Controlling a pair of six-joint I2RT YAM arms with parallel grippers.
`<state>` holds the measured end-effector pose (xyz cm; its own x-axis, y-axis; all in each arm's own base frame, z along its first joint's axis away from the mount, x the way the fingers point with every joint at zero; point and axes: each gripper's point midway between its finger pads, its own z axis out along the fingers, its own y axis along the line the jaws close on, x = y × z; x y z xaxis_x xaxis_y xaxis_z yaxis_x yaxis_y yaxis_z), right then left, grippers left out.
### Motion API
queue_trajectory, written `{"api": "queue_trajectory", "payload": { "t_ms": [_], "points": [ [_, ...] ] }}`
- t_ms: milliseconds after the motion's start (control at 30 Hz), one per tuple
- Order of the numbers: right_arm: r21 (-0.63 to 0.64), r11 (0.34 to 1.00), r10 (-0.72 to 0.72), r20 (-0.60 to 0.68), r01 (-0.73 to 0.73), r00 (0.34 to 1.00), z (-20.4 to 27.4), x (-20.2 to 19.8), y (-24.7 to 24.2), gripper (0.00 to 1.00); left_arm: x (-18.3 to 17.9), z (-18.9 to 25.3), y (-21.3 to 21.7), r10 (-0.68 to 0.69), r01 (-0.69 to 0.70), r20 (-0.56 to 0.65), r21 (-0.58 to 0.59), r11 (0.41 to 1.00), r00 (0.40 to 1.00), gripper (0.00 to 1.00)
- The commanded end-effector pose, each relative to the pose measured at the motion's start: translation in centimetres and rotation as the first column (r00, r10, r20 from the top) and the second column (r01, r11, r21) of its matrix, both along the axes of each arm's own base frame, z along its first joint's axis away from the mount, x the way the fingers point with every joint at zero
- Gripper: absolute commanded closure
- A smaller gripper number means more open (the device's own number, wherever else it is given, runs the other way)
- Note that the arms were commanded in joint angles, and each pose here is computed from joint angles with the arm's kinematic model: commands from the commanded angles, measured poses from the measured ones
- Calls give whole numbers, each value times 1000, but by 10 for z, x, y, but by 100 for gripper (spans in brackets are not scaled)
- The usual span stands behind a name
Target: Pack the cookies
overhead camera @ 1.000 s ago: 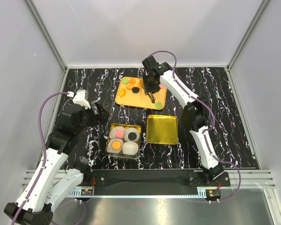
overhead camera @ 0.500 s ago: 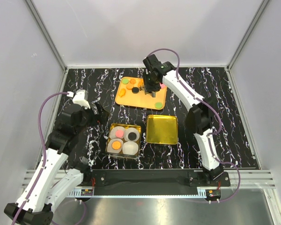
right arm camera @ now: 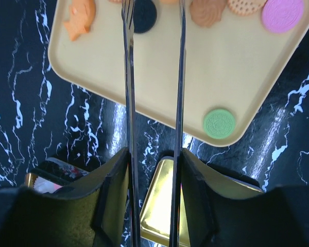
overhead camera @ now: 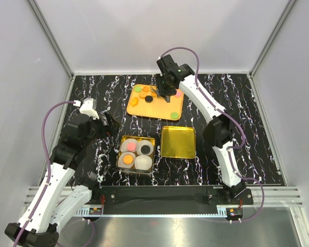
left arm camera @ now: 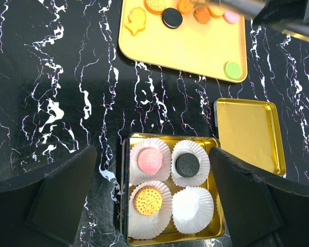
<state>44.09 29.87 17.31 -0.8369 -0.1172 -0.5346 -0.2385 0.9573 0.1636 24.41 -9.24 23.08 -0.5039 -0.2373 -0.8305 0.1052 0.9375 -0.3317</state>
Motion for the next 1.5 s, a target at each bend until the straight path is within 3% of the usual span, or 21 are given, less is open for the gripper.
{"api": "queue_trajectory", "payload": {
  "t_ms": [0, 433, 1100, 1467],
  "points": [
    [2, 999, -35, 59, 35, 998, 17, 12, 4, 51, 5, 12, -4, -8, 9, 50, -32, 999, 999, 1],
    [5, 993, -122, 30, 122, 992, -11, 27, 10, 51, 3, 12, -9, -35, 37, 47, -44, 998, 998, 1],
    [-10, 992, -127, -8, 127, 992, -42, 33, 17, 46, 3, 13, -9, -34, 36, 50, -44, 998, 998, 1],
    [27, 992, -121, 3, 121, 993, -27, 31, 19, 57, 3, 13, -9, -35, 37, 48, -44, 998, 998, 1]
  ]
}}
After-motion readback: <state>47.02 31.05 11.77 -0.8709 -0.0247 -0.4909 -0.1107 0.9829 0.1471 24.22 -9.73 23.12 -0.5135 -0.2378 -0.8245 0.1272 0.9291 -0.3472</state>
